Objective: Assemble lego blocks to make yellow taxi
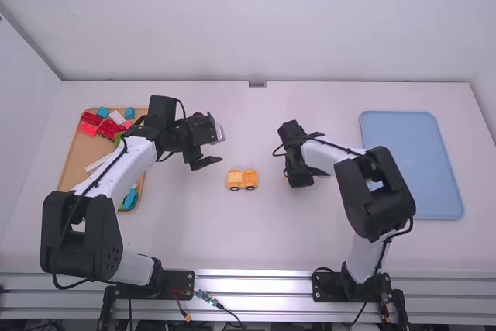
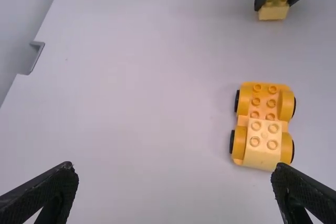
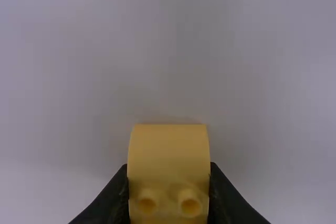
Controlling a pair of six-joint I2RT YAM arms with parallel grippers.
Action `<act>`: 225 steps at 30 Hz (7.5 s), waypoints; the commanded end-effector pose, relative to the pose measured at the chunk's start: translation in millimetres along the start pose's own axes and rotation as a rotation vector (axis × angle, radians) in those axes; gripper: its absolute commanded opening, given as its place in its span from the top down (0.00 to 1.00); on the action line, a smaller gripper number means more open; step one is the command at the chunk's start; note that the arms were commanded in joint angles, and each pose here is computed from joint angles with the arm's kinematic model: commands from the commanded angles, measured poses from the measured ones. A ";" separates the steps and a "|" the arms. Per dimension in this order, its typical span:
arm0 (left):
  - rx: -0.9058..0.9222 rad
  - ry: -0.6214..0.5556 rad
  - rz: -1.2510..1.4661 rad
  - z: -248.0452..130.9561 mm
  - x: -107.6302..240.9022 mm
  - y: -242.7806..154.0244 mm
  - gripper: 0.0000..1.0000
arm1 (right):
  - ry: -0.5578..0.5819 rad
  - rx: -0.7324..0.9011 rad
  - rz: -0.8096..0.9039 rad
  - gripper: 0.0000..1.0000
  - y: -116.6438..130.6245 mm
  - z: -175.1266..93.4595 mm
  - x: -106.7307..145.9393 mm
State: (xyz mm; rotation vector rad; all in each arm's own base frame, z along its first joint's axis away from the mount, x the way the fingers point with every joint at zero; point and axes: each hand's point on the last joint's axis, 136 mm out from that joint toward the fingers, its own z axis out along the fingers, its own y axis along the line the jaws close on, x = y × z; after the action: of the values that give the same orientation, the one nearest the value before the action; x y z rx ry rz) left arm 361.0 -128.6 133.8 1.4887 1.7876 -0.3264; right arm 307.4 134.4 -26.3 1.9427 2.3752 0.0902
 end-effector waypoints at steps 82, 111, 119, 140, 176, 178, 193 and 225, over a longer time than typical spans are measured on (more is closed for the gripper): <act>0.121 -0.355 0.176 24.8 -11.5 -64.9 0.01 | -0.453 -0.970 -2.186 0.01 -34.4 -44.2 11.8; 0.191 -0.403 0.129 47.7 -2.2 -66.2 0.01 | -0.420 -1.167 -2.220 0.04 -15.7 0.6 7.3; 0.191 -0.405 0.132 48.1 -3.0 -66.4 0.01 | -0.394 -1.170 -2.212 0.28 -9.9 5.4 9.8; 0.183 -0.404 0.133 47.3 -1.9 -64.1 0.01 | -0.401 -1.140 -2.133 0.57 -16.5 -4.8 0.6; 0.191 -0.365 0.108 49.3 5.2 -66.5 0.01 | -0.428 -1.176 -2.114 0.80 -10.0 -12.9 5.4; 0.187 -0.314 0.098 52.4 13.8 -67.0 0.01 | -0.423 -1.212 -2.124 0.82 -8.4 -16.9 10.6; 0.244 -0.286 0.047 83.9 28.3 -80.8 0.01 | -0.454 -1.293 -2.139 0.89 11.3 -45.0 25.8; 0.307 -0.279 -0.059 125.5 44.2 -99.4 0.17 | -0.339 -1.308 -2.518 1.00 12.3 -70.9 72.0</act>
State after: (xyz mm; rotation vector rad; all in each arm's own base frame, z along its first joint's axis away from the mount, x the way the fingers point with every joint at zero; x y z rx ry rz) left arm 319.7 -198.1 -7.3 1.5067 1.6292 -0.7919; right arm 289.5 201.2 27.3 -1.4870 1.6978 0.6528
